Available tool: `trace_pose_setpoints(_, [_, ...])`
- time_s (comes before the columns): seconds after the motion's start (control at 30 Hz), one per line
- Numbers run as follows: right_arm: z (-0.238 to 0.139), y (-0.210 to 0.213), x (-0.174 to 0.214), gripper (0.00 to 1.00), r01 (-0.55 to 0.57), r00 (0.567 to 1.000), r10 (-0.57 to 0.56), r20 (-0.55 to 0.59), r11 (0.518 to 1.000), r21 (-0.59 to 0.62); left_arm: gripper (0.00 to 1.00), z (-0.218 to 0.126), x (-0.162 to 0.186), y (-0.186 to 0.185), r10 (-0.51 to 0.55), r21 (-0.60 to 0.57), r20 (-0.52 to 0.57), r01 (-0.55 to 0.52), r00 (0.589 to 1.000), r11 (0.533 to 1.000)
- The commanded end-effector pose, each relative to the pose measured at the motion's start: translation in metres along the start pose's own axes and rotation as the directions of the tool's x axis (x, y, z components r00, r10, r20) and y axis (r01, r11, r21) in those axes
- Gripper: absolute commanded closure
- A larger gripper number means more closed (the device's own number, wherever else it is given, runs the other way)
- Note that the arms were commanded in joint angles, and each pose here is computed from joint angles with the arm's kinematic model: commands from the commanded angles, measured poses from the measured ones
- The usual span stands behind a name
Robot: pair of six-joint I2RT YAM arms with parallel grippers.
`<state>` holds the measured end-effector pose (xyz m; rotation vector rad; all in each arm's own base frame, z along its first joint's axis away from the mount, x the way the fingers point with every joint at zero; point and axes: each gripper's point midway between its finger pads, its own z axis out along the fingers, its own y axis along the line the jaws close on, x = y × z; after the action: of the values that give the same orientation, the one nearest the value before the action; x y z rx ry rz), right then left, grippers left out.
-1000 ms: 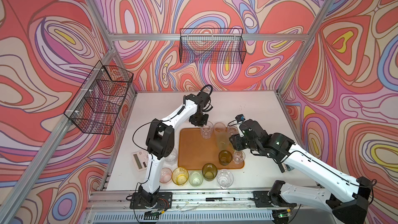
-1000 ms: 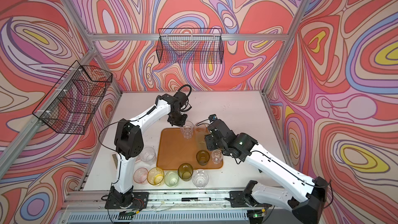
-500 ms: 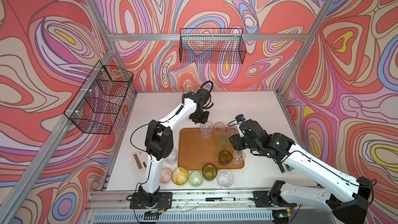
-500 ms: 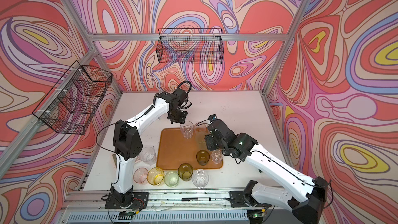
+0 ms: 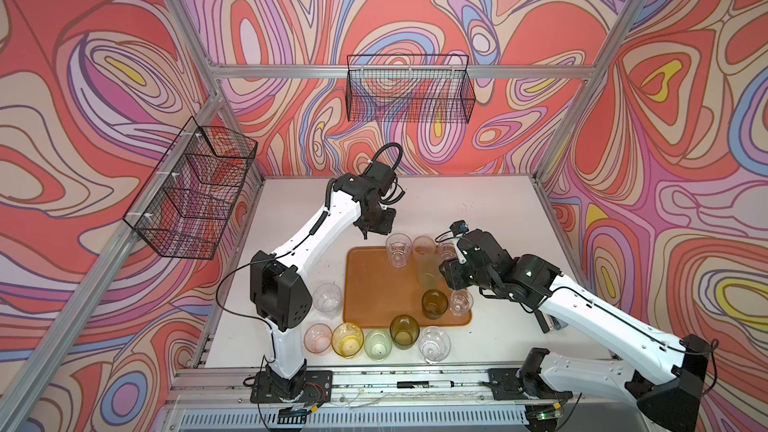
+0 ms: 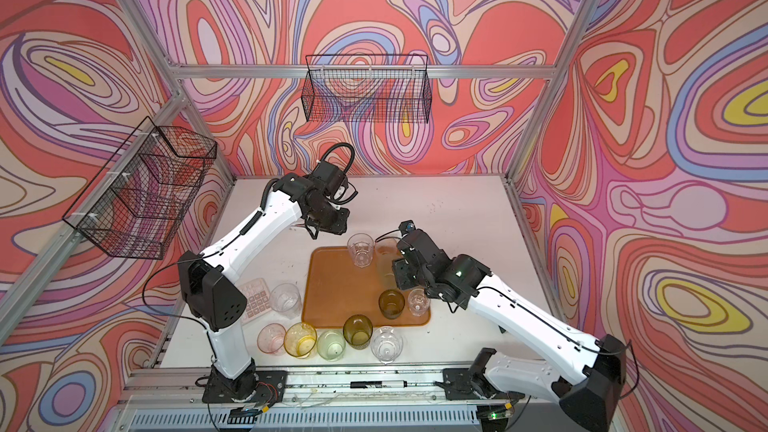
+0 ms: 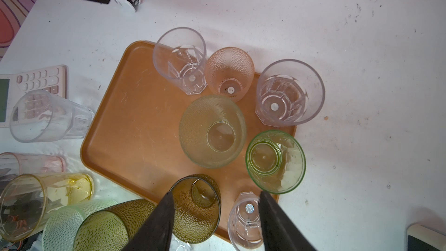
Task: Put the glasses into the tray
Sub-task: 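Open left gripper and raise it off the clear glass, then move left gripper to the clear glass beside the calculator and lower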
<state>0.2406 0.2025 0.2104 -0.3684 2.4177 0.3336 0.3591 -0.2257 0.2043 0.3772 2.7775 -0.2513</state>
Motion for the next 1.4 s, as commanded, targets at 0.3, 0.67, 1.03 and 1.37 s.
trace_pose_setpoints(0.3, [0.003, 0.006, -0.007, 0.41, 0.004, 1.000, -0.003, 0.030, 1.000, -0.029, 0.61, -0.034, 0.050, 0.048, -0.119, -0.041, -0.037, 0.118, 0.992, 0.992])
trace_pose_setpoints(0.67, [0.010, 0.010, -0.003, 0.41, -0.018, 1.000, 0.019, 0.013, 0.999, -0.047, 0.58, -0.058, 0.099, 0.089, -0.284, -0.078, -0.045, 0.280, 0.958, 0.957])
trace_pose_setpoints(1.03, [0.002, 0.007, -0.002, 0.41, -0.021, 1.000, 0.022, 0.021, 0.999, -0.042, 0.61, -0.049, 0.152, 0.109, -0.464, -0.144, -0.114, 0.448, 0.879, 0.883])
trace_pose_setpoints(1.37, [0.003, 0.007, 0.001, 0.41, -0.017, 1.000, 0.017, 0.010, 0.999, -0.041, 0.60, -0.050, 0.184, 0.125, -0.535, -0.216, -0.113, 0.505, 0.837, 0.836])
